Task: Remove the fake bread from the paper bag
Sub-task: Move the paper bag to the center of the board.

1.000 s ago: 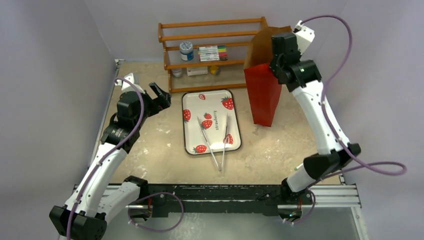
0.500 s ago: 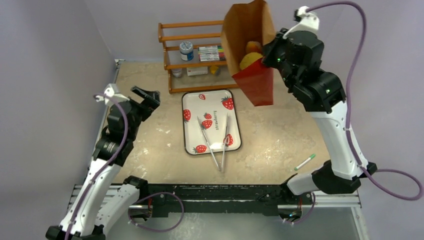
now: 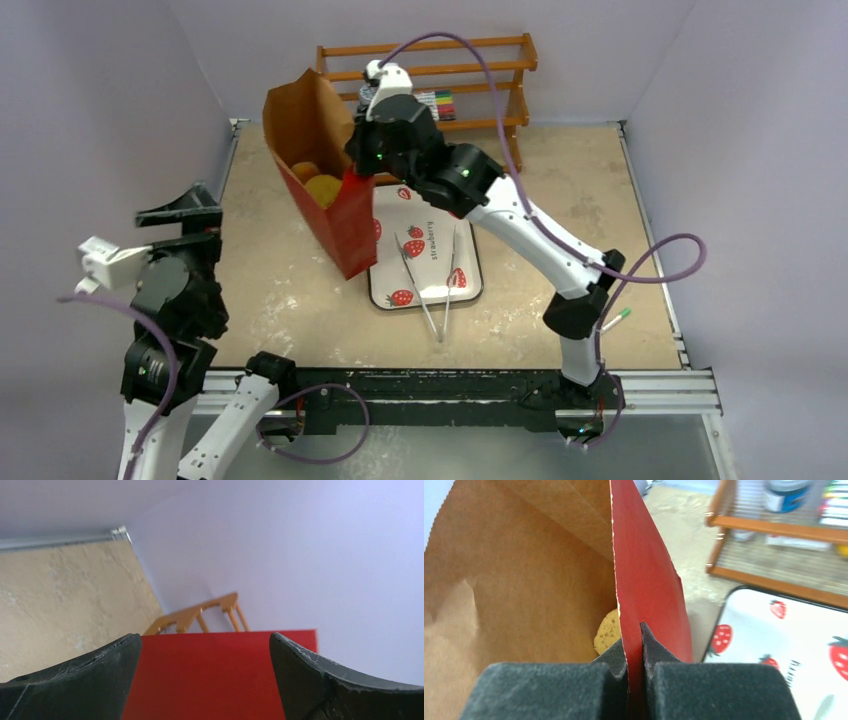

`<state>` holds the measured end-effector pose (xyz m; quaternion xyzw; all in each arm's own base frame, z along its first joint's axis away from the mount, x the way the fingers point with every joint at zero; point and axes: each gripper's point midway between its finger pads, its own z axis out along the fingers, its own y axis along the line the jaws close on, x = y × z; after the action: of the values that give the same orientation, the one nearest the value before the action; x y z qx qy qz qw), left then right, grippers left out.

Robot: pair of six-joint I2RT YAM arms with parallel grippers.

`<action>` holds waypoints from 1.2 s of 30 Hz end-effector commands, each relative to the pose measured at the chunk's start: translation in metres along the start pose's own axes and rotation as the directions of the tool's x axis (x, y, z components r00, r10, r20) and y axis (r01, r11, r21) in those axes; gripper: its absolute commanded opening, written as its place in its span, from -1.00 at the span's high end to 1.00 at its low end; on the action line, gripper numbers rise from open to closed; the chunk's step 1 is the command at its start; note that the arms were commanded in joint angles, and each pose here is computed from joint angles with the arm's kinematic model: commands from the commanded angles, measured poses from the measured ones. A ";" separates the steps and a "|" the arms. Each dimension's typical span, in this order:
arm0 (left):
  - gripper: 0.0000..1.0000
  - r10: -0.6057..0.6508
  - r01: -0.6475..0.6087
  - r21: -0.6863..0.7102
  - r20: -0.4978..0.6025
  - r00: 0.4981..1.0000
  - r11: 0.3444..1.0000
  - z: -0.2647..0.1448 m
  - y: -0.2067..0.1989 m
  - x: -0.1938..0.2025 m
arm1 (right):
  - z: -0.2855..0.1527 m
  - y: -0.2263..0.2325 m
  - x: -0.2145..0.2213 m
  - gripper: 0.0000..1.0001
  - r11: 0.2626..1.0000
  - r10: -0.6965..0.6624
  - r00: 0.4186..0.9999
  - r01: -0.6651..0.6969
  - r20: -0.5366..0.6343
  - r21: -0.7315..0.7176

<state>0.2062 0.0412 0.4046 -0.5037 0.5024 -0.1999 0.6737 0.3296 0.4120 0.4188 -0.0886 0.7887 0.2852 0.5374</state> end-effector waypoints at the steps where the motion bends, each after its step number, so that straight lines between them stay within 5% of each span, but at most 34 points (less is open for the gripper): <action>1: -1.00 -0.121 0.134 -0.046 0.222 0.967 0.990 -0.016 0.007 -0.063 | -0.007 0.066 -0.068 1.00 0.946 0.183 0.964 -0.118 0.195 -0.302; 8: -1.00 -0.070 0.090 -0.047 0.317 0.946 0.995 -0.023 -0.012 -0.099 | 0.036 0.114 -0.052 1.00 0.868 0.235 0.961 -0.139 0.147 -0.477; 16: -1.00 0.087 -0.094 0.014 0.274 0.958 0.995 -0.013 -0.054 -0.096 | 0.069 0.124 -0.005 1.00 0.837 0.287 0.955 -0.217 0.067 -0.502; 24: -1.00 0.333 -0.333 0.028 -0.003 0.943 0.942 0.019 -0.088 -0.029 | 0.078 0.127 0.015 1.00 0.841 0.278 0.958 -0.205 0.073 -0.501; 29: -1.00 0.461 -0.476 -0.020 -0.212 0.862 0.879 0.036 -0.086 0.015 | 0.076 0.125 0.016 1.00 0.840 0.280 0.956 -0.200 0.088 -0.505; 36: -1.00 0.508 -0.552 -0.074 -0.308 0.805 0.830 0.028 -0.071 0.018 | 0.074 0.119 0.021 1.00 0.848 0.267 0.960 -0.191 0.085 -0.495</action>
<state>0.2880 0.0065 0.4601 -0.3729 0.6996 -0.0396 0.6083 0.3381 0.5718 0.3414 -0.1145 0.7249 0.4874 0.4732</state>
